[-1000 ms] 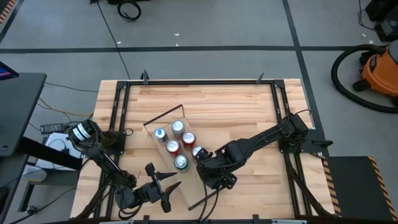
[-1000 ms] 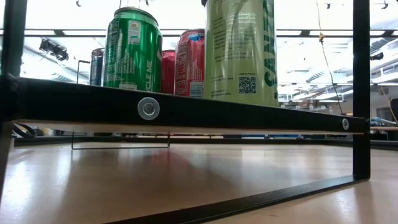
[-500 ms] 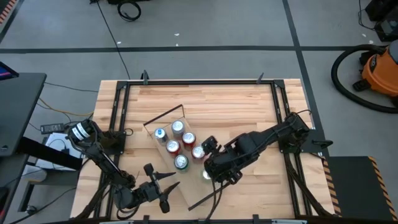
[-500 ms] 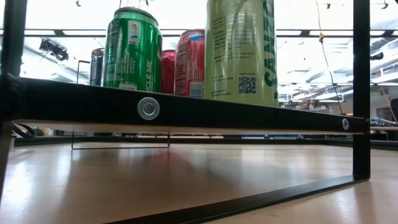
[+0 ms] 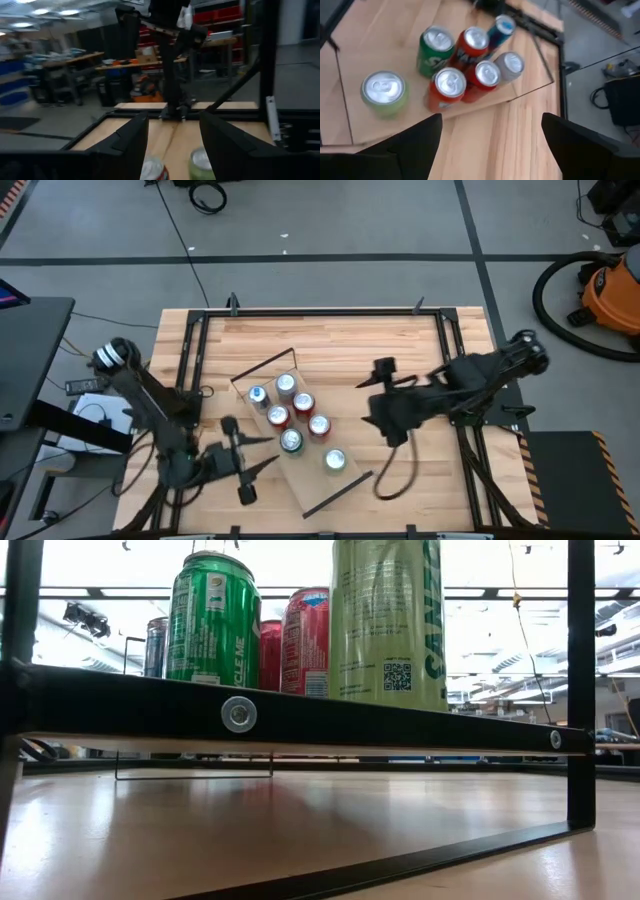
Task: Place canned beverage on shelf
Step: Return to Home Position
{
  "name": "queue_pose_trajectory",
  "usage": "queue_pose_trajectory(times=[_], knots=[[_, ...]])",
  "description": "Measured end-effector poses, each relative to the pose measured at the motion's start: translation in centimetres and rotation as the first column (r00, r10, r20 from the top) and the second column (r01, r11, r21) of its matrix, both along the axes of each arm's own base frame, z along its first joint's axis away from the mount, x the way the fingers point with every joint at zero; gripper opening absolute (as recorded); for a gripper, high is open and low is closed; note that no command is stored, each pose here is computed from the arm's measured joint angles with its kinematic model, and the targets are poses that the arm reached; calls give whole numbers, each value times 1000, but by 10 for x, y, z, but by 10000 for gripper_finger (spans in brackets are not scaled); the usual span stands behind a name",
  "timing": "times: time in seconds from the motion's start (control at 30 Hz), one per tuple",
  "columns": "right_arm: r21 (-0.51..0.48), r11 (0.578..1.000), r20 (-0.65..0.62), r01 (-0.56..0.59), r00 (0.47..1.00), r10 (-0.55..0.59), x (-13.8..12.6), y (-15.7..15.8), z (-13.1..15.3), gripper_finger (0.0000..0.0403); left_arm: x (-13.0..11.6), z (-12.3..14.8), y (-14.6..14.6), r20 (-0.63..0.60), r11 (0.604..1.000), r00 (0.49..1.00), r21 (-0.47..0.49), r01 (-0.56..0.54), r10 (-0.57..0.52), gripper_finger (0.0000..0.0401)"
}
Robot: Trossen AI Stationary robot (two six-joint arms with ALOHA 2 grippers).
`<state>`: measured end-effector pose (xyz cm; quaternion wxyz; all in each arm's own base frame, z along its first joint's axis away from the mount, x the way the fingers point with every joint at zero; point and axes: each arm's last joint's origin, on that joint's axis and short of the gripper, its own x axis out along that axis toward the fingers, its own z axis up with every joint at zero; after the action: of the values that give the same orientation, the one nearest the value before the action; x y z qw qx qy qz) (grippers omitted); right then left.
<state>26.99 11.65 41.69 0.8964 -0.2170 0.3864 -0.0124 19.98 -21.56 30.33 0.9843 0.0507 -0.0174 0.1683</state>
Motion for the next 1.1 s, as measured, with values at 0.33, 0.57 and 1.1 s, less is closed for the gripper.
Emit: queue_pose_trajectory(times=[0.33,0.57,1.1], knots=[[121,986,269,111,953,-140,-69,-34,-13,349,-1,34,86,-60,1000,998,-29,-6,5,187],[205,971,442,119,875,-200,-104,-55,-31,349,-16,46,118,-91,999,994,-4,-53,53,187],[316,933,712,170,607,-352,-165,-91,-69,348,-60,-13,158,-3,990,998,-128,65,-66,187]])
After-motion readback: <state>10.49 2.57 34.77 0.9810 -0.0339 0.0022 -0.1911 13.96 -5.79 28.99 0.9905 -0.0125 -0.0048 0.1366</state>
